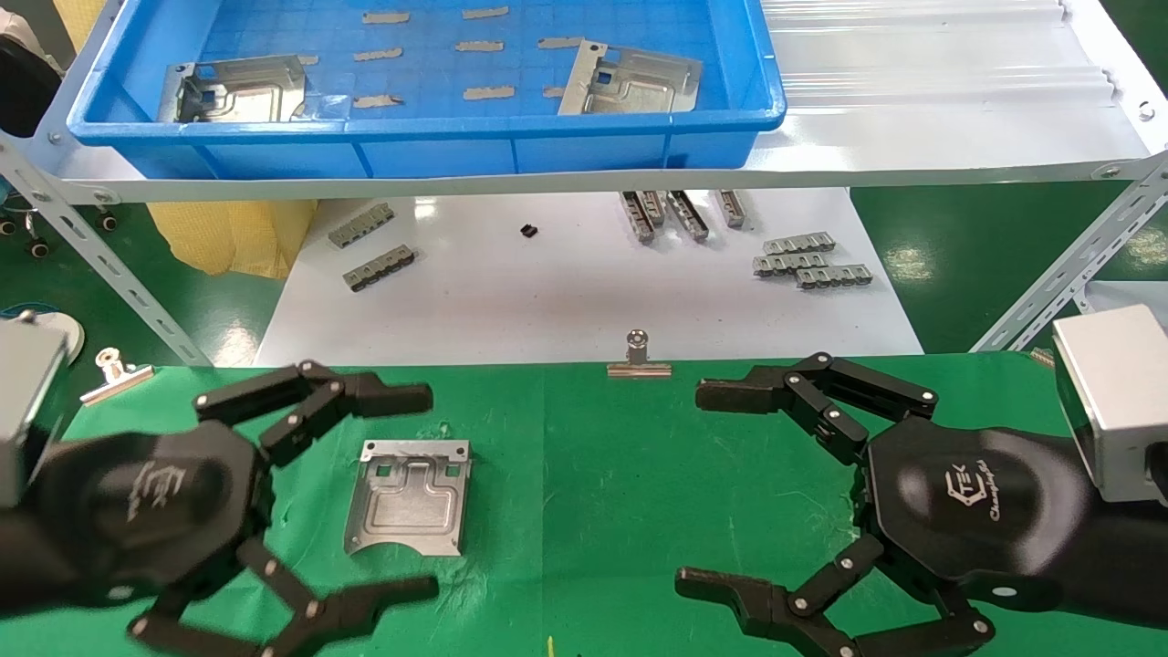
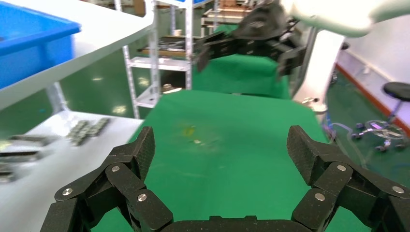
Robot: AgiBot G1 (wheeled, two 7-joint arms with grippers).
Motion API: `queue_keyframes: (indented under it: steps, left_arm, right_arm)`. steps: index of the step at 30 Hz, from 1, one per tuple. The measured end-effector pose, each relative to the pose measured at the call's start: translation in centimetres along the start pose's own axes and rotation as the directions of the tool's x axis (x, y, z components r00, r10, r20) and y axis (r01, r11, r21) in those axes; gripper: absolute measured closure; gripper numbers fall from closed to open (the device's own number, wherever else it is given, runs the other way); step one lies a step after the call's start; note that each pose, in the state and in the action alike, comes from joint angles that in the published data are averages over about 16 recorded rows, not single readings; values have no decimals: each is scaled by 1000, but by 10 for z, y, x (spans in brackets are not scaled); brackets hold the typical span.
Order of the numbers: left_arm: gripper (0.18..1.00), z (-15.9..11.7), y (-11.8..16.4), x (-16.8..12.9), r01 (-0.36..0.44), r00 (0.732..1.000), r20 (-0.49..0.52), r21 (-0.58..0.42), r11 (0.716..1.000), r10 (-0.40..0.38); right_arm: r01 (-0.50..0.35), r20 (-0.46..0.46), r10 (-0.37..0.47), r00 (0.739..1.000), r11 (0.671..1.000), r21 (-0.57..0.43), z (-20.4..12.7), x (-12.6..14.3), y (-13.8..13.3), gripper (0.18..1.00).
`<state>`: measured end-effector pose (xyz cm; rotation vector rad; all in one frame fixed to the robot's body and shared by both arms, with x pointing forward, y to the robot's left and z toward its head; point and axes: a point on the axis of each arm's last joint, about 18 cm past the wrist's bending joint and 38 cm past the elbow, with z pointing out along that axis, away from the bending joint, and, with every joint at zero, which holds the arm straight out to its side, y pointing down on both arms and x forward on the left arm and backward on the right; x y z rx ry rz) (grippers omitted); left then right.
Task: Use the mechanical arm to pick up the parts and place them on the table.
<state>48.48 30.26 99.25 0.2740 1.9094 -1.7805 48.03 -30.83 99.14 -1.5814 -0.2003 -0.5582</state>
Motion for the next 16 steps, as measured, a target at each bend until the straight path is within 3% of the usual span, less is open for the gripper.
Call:
queue_keyframes:
  steps: [16]
  left_arm:
    - [183, 1, -8, 15, 15, 999, -30, 10, 1000, -15]
  right_arm:
    - [0, 0, 0, 1000, 1000, 0, 0, 0, 0, 179]
